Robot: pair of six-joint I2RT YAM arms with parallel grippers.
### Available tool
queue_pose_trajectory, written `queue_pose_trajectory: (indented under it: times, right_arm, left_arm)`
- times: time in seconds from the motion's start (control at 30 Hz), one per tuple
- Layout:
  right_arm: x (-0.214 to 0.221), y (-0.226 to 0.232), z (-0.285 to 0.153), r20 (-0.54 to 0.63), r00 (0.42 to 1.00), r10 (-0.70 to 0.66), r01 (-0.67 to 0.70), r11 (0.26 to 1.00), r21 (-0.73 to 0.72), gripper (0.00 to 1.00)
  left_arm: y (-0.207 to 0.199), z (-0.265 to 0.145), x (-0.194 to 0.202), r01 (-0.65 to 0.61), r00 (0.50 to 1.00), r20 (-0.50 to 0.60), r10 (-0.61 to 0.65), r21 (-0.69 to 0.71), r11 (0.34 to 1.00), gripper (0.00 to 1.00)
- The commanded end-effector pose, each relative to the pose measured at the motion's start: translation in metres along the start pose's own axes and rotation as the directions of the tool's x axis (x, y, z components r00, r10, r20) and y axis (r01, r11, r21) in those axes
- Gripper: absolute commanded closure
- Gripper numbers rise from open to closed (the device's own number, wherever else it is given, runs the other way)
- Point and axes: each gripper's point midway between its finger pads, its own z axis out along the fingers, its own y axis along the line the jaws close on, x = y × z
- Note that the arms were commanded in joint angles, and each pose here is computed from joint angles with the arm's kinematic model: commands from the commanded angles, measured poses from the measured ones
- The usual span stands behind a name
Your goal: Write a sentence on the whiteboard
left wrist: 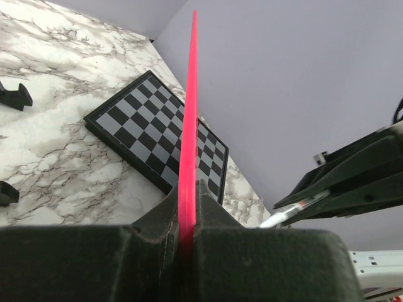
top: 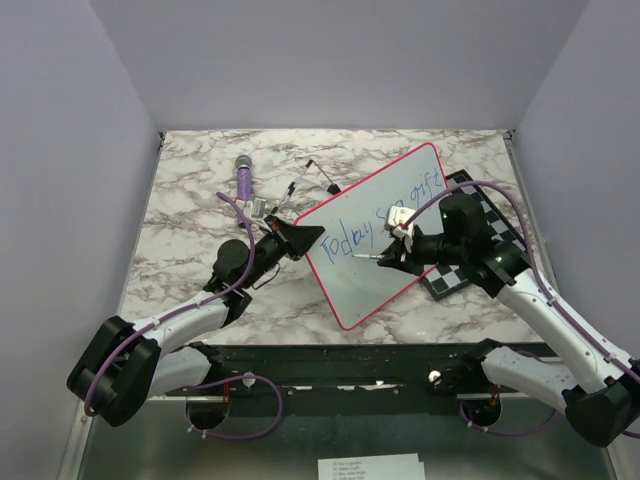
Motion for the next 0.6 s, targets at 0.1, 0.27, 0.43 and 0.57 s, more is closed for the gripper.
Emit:
queue_pose_trajectory:
  times: [0.1, 0.27, 0.43, 0.57]
  right_arm:
    - [-0.048, 0.012, -0.02, 0.078, 0.996, 0.038, -0.032, 0.997, -0.069, 1.0]
    - [0.0, 0.016, -0.005, 0.023, 0.999, -0.024, 0.025, 0.999, -0.048, 1.0]
    - [0.031, 0.015, 0.005, -0.028, 0.999, -0.037, 0.036, 0.999, -0.025, 0.99]
    - [0.035, 0.01, 0.008, -0.042, 0.999, -0.025, 0.025, 1.0, -0.009, 1.0]
  left_arm:
    - [-0.033, 0.003, -0.038, -0.039, 0.991, 0.135, 0.026, 0.093, 0.995, 1.0]
    - [-0.033, 0.004, -0.037, -0.036, 0.991, 0.132, 0.023, 0.093, 0.995, 1.0]
    - [-0.033, 0.004, -0.037, -0.03, 0.991, 0.132, 0.016, 0.099, 0.995, 1.0]
    - [-0.033, 0.003, -0.037, -0.028, 0.991, 0.135, 0.014, 0.103, 0.994, 1.0]
